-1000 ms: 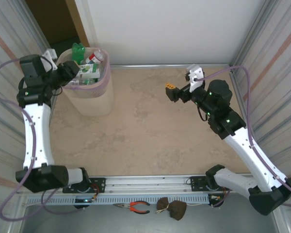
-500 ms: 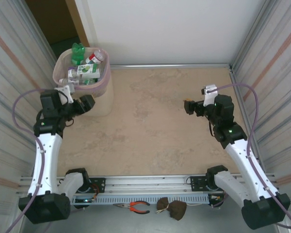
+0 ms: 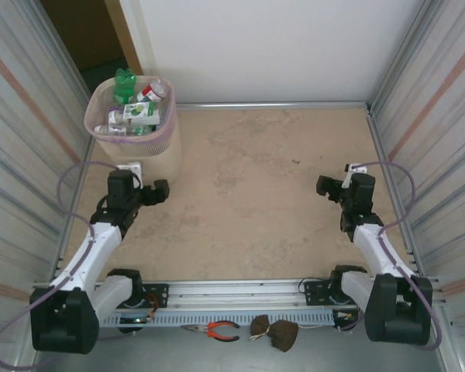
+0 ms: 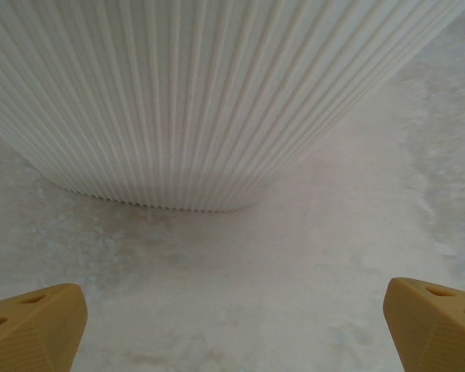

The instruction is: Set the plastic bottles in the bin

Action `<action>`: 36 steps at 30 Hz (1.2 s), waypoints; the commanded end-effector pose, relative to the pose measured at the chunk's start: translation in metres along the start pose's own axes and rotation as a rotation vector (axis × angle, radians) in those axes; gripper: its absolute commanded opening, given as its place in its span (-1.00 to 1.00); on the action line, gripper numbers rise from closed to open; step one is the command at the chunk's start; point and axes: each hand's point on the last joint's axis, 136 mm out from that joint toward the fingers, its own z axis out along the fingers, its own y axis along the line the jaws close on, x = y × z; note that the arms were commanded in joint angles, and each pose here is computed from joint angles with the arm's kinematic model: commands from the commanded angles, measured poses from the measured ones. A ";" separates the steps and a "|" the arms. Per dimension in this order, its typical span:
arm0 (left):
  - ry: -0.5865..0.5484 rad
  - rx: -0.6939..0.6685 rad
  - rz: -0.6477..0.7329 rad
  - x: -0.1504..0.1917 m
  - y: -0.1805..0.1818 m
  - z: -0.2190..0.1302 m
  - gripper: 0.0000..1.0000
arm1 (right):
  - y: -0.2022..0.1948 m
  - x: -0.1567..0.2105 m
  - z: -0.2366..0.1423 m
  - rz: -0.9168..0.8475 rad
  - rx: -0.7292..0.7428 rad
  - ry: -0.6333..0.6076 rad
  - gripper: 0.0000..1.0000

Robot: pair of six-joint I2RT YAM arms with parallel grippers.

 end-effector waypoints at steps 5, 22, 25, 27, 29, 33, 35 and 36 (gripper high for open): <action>-0.211 -0.089 0.256 -0.022 0.010 0.026 0.97 | -0.013 -0.013 0.025 0.020 0.060 -0.148 0.98; -0.309 0.123 0.297 -0.016 -0.001 0.079 0.97 | 0.009 0.002 0.072 -0.074 -0.044 -0.130 0.98; -0.259 0.119 0.259 -0.017 0.006 0.084 0.97 | 0.015 0.002 0.075 -0.105 -0.041 -0.120 0.98; -0.267 0.115 0.253 -0.019 0.007 0.085 0.97 | 0.015 0.001 0.075 -0.103 -0.042 -0.119 0.98; -0.257 0.097 0.247 -0.018 0.010 0.086 0.97 | 0.015 0.002 0.075 -0.103 -0.042 -0.120 0.98; -0.259 0.057 0.238 -0.020 0.014 0.086 0.98 | 0.015 0.001 0.075 -0.101 -0.045 -0.119 0.98; -0.258 0.050 0.240 -0.019 0.014 0.086 0.97 | 0.015 0.002 0.075 -0.102 -0.045 -0.116 0.98; -0.259 0.045 0.240 -0.020 0.015 0.086 0.97 | 0.015 0.002 0.075 -0.101 -0.045 -0.118 0.98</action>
